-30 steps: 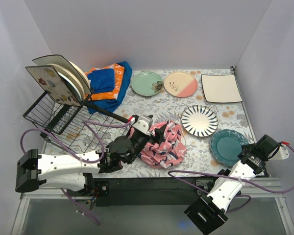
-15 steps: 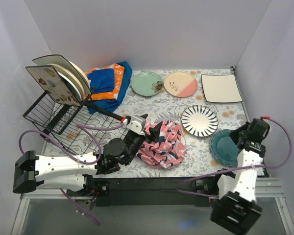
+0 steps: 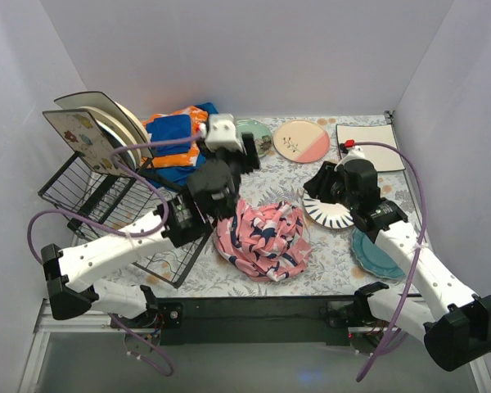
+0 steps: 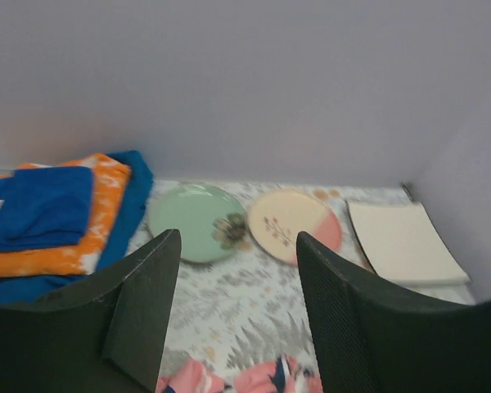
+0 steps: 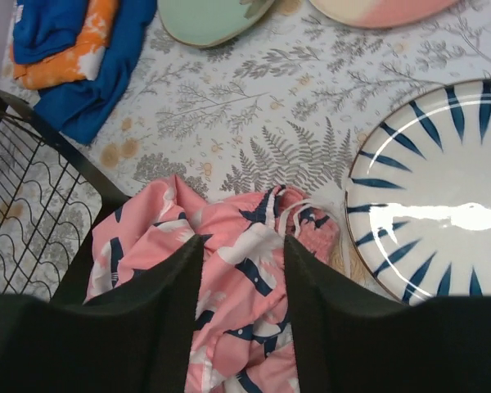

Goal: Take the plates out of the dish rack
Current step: Place the plate at the corner of the board, then unload the plate from the dish rack.

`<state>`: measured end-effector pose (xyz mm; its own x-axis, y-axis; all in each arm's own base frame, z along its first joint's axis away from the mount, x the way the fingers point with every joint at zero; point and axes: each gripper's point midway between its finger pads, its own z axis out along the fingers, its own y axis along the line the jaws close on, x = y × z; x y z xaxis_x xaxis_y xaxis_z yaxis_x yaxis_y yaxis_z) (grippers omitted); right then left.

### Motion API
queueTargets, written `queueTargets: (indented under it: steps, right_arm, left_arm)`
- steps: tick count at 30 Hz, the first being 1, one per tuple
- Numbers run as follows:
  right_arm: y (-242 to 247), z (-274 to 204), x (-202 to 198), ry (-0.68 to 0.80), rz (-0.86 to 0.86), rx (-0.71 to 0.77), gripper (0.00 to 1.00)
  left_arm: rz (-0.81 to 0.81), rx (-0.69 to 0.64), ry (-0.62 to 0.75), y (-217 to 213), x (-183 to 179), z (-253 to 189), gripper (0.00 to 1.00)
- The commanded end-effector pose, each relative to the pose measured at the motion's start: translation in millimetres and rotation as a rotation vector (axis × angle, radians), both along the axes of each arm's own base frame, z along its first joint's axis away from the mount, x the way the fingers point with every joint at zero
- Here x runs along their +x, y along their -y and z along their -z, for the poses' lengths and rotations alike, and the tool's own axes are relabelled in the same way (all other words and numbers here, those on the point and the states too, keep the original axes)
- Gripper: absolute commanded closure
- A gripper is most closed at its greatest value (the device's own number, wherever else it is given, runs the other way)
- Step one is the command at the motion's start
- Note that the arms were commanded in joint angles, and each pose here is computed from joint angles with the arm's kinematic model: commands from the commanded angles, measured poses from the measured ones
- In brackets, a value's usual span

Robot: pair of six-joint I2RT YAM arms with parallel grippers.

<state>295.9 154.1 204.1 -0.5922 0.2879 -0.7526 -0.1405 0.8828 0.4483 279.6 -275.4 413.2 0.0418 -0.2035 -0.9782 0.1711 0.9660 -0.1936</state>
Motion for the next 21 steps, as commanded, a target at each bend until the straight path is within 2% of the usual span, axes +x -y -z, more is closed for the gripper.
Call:
queueTargets:
  steps: [1, 4, 8, 10, 11, 12, 14, 16, 21]
  right_arm:
    - [-29, -30, 0, 0.181, -0.115, 0.098, 0.45]
    - [-35, -41, 1, 0.217, -0.147, 0.093, 0.43]
    - [-47, -50, -1, 0.262, -0.200, 0.118, 0.43]
    - [-52, -46, -2, 0.268, -0.223, 0.119, 0.43]
    - [-53, -43, -1, 0.262, -0.229, 0.115, 0.43]
    - [-54, -41, -1, 0.257, -0.234, 0.111, 0.43]
    - [-54, -35, -1, 0.251, -0.241, 0.096, 0.43]
    - [-52, -31, -1, 0.251, -0.236, 0.083, 0.43]
    - [-46, -35, 0, 0.279, -0.215, 0.063, 0.43]
  left_arm:
    - [-0.385, 0.048, -0.021, -107, 24, -47, 0.44]
    - [-0.497, 0.023, 0.010, -156, 23, -72, 0.46]
    - [-0.556, -0.028, 0.033, -195, 28, -94, 0.50]
    - [-0.532, 0.018, -0.015, -208, 52, -83, 0.50]
    - [-0.510, -0.094, -0.027, -206, 69, -91, 0.50]
    - [-0.492, -0.028, -0.144, -211, 80, -63, 0.50]
    - [-0.564, -0.054, -0.204, -239, 92, -53, 0.52]
    - [-0.604, -0.061, -0.191, -251, 87, -49, 0.52]
    - [-0.606, -0.120, -0.077, -263, 65, -74, 0.52]
